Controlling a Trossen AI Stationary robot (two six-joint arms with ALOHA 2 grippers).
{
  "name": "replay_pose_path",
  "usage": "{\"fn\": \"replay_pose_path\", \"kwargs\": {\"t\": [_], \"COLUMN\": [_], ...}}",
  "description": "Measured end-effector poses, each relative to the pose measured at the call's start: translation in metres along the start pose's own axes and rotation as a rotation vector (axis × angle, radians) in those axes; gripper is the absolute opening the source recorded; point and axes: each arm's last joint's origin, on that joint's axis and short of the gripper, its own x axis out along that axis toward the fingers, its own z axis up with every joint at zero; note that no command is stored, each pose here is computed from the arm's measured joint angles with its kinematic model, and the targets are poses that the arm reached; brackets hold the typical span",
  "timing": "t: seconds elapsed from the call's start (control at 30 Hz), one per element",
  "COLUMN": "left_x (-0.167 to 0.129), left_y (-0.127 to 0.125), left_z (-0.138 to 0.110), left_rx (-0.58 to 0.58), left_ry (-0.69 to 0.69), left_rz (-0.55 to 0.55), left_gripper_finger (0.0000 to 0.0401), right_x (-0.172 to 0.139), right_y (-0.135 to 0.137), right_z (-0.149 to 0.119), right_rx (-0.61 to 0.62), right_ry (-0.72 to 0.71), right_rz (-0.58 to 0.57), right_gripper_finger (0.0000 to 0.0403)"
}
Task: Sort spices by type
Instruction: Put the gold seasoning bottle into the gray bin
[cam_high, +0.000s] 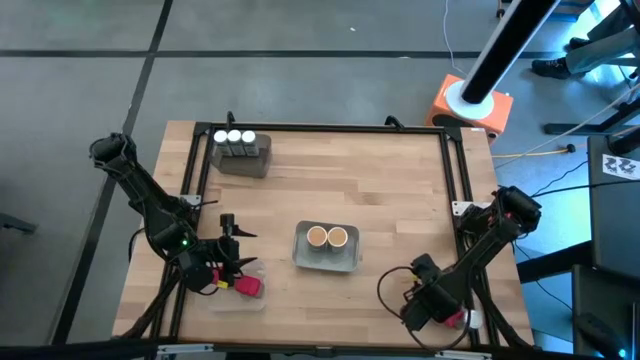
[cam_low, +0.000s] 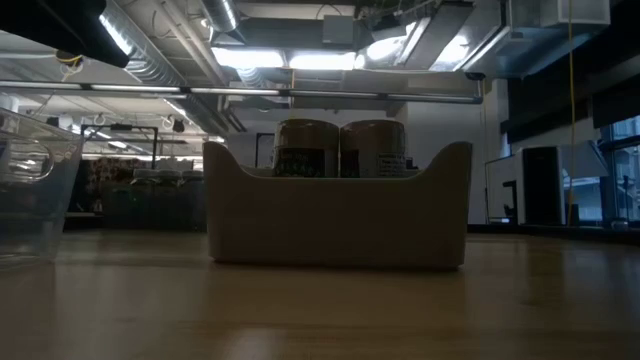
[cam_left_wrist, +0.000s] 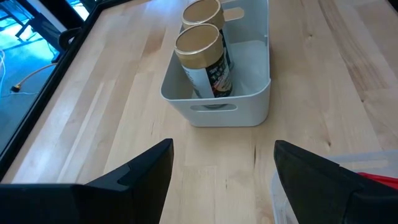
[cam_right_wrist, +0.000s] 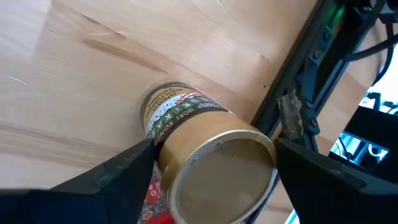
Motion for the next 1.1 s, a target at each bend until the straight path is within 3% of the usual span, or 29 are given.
{"fn": "replay_pose_path", "kwargs": {"t": [0.53,1.1], "left_x": [0.000,0.000], "left_y": [0.000,0.000], "left_z": [0.000,0.000], "left_rx": [0.004,0.003], "left_ry": [0.000,0.000], "left_rz": [0.000,0.001], "left_gripper_finger": [0.0262,0.0262], "right_x": [-0.004,-0.005], "right_y": [0.023,0.021], "right_z": [0.030,0.030], "right_rx": [-0.029,-0.063], "right_ry": [-0.060,-0.001], "right_rz": [0.159,0.139], "right_gripper_finger": [0.0321,0.0321]}}
